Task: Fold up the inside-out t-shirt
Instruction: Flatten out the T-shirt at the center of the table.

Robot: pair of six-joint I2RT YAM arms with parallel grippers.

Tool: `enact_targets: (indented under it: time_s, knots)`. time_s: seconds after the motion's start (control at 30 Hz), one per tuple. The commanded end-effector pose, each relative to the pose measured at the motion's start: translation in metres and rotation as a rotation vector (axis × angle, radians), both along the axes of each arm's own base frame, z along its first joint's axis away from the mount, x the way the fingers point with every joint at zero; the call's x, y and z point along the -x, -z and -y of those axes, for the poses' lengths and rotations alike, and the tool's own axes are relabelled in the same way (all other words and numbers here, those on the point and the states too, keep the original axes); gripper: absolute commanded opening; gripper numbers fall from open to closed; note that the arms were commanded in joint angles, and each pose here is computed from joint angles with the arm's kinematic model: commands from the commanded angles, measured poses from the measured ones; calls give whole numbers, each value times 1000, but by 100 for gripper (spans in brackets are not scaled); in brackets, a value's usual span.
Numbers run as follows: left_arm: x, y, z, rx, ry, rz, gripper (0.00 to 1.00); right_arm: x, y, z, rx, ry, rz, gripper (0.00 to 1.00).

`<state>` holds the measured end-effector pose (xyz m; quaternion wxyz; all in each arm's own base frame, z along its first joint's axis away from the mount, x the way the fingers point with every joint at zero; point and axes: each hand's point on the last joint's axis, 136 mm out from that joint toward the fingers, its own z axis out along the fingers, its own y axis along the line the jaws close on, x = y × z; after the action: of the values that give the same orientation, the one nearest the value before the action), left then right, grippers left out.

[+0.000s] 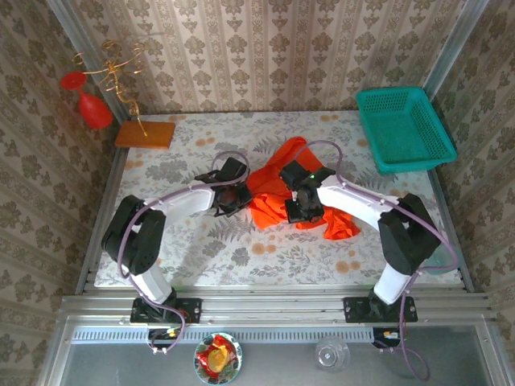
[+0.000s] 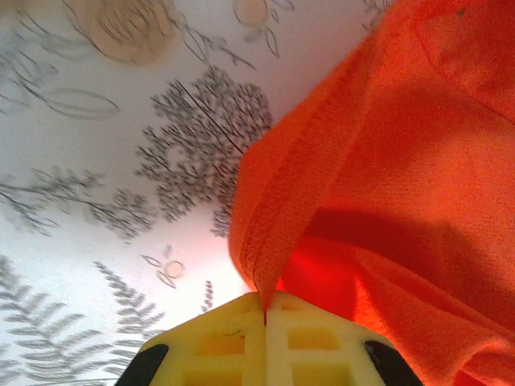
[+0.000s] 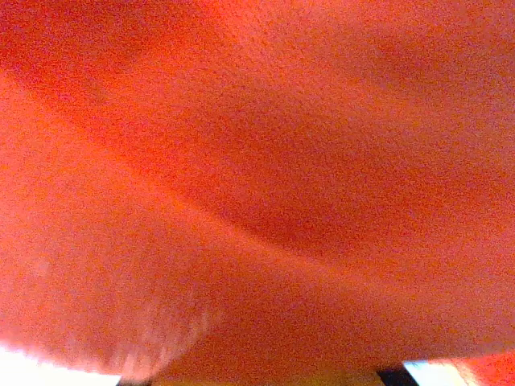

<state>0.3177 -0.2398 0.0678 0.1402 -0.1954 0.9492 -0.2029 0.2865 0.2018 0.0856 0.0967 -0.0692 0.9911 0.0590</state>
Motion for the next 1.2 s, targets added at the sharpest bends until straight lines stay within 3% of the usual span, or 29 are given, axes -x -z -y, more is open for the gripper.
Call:
enact_targets:
  time_s: [0.0,0.17,0.3,0.47,0.63,0.7,0.8,0.93,1.03,1.17]
  knots:
    - [-21,-44,-21,29,27,136,0,-15,-56,23,-20,60,124,0]
    - [-55,-117,-59,64,56,326,0,-26,-125,66,-76,144,272,0]
    - [-71,-197,-82,77,98,523,0,-26,-193,104,-101,210,435,0]
    - [-68,-292,-103,103,127,771,0,-23,-274,125,-143,232,638,0]
    - [-54,-368,-124,69,99,962,0,-24,-337,113,-255,175,788,0]
    - [-55,-369,-133,5,73,942,0,-30,-341,109,-270,168,789,0]
    - [-69,-337,-140,-75,76,802,0,-45,-317,99,-264,146,685,4]
    - [-86,-255,-130,-103,157,568,0,-67,-232,95,-172,182,412,33]
    - [-85,-190,-135,-149,169,405,0,-67,-178,104,-92,238,295,39]
    - [-77,-143,-139,-168,178,307,0,-58,-129,96,-147,278,220,41]
